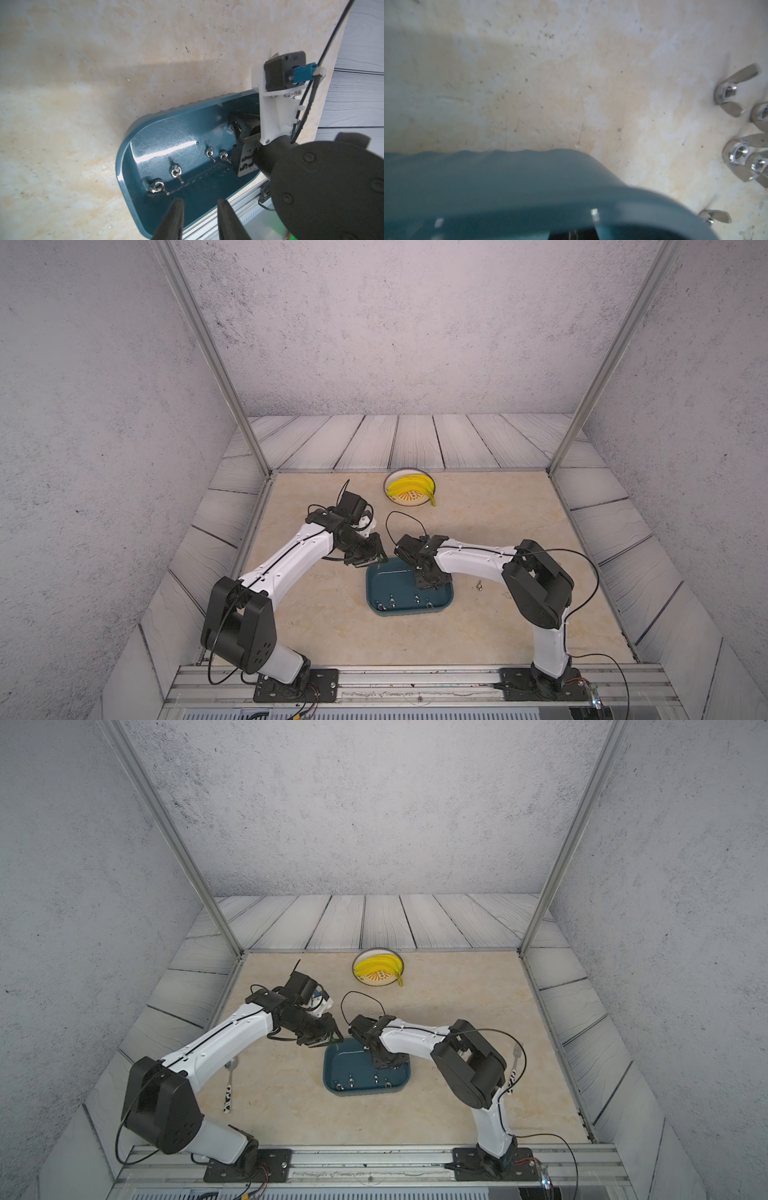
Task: Take out the wing nut from the storage box
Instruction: Pick up the wing nut from the storage box, then place the wing nut at the center of the board.
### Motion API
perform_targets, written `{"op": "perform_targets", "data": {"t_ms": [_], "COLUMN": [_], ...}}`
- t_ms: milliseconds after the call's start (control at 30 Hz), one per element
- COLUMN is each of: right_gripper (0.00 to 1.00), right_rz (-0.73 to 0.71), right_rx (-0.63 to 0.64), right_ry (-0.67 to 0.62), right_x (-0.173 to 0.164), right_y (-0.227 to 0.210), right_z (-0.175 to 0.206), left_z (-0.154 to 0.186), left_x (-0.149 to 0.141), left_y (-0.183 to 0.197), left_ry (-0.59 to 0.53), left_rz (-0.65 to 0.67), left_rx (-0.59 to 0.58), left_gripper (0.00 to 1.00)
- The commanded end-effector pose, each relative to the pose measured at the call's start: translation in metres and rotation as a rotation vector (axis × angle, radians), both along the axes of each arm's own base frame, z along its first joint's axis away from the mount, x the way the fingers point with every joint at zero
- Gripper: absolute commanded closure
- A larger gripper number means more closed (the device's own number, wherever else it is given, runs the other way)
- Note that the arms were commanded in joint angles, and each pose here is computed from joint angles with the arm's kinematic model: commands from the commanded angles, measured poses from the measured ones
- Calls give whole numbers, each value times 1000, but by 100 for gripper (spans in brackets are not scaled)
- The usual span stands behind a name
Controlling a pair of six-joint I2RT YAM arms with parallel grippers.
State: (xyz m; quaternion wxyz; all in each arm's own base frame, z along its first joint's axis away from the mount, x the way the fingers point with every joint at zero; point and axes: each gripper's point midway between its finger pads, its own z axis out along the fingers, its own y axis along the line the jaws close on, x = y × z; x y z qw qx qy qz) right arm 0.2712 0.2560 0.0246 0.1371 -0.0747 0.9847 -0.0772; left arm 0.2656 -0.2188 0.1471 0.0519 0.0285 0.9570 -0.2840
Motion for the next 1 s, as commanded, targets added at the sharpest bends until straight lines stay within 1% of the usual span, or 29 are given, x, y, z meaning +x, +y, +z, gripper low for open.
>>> {"op": "perform_targets", "data": {"t_ms": [0,100,200,300,400,533,667,800,967], "right_gripper": [100,100,100,100,100,100,100,100,100], "right_rz": [18,30,9,-44,-130,-291,-408,-457,-478], "right_rx": [40,48,55,54,36,41,46,44,89], "right_ry": [-53,-97,-124,-141,-155,-131,-91,-73,-76], "right_x": [5,13,21,26,26,10,-15,-32,-33], "right_y": [0,0,-11,-33,-70,-133,-176,-192,-193], "right_z": [34,55,68,76,80,67,47,27,9], "left_z": [10,14,18,22,27,32,34,33,29], "left_x": [1,2,3,1,-4,-15,-24,-32,-35], "left_y": [0,-4,-10,-21,-35,-59,-78,-94,-104], "left_ry": [-18,-25,-26,-36,-54,-81,-87,-82,-69], "left_rz": [-4,-10,-21,-57,-116,-225,-305,-370,-396], "left_rx": [-20,-37,-55,-67,-65,-59,-64,-68,-64], "left_gripper": [66,66,66,66,66,66,66,65,65]}}
